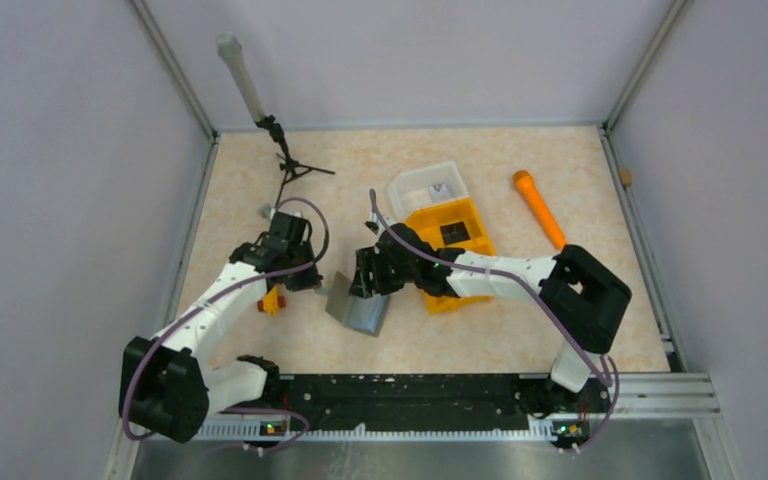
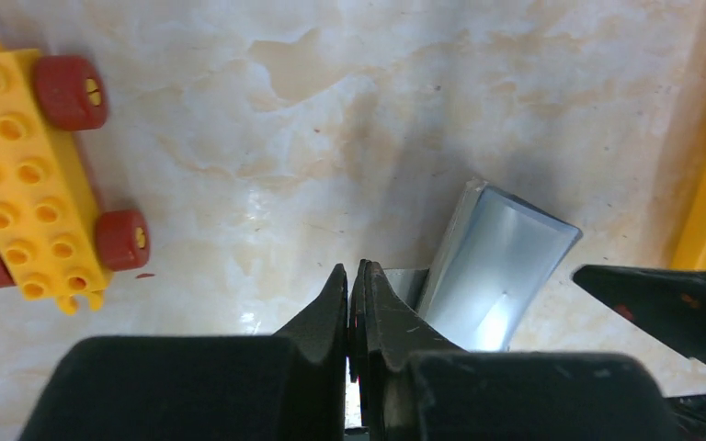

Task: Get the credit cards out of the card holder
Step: Open the card holder at the center of the board.

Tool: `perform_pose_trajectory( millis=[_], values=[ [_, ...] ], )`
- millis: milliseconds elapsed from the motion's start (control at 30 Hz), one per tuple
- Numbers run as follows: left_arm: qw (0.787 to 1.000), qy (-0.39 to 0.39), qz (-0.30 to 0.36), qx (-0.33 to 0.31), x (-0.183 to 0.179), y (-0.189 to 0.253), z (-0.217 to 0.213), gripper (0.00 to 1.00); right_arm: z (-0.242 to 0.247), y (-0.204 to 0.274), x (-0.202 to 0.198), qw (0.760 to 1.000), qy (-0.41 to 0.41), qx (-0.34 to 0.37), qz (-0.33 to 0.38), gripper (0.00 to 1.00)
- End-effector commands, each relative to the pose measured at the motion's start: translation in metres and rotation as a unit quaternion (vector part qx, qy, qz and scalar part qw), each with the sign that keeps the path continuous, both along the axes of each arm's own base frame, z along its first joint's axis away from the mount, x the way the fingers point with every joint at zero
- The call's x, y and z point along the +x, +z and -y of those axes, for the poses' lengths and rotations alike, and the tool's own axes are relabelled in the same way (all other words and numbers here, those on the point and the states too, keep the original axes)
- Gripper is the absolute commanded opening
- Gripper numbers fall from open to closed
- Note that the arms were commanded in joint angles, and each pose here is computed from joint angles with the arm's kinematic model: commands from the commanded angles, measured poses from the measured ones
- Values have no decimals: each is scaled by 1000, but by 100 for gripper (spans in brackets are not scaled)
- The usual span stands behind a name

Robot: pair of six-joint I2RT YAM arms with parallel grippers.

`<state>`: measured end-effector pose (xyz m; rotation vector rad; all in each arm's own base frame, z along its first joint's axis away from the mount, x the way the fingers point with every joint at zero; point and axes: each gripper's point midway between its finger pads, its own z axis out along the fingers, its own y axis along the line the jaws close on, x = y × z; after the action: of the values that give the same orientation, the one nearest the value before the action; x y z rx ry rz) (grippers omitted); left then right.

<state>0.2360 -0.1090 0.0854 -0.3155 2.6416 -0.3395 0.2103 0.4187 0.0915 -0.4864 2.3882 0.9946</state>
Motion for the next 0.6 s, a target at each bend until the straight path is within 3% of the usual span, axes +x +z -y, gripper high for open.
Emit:
perform_pose_trajectory(
  millis=[0, 233, 567],
  values=[
    [998, 26, 15, 49, 10, 7, -16, 6, 15, 32, -2, 999, -14, 9, 30, 56],
    [997, 26, -4, 74, 9, -7, -16, 6, 49, 10, -23, 1000, -28, -12, 5, 50],
    [990, 4, -37, 134, -7, -30, -8, 5, 29, -10, -35, 998, -16, 34, -51, 60]
  ],
)
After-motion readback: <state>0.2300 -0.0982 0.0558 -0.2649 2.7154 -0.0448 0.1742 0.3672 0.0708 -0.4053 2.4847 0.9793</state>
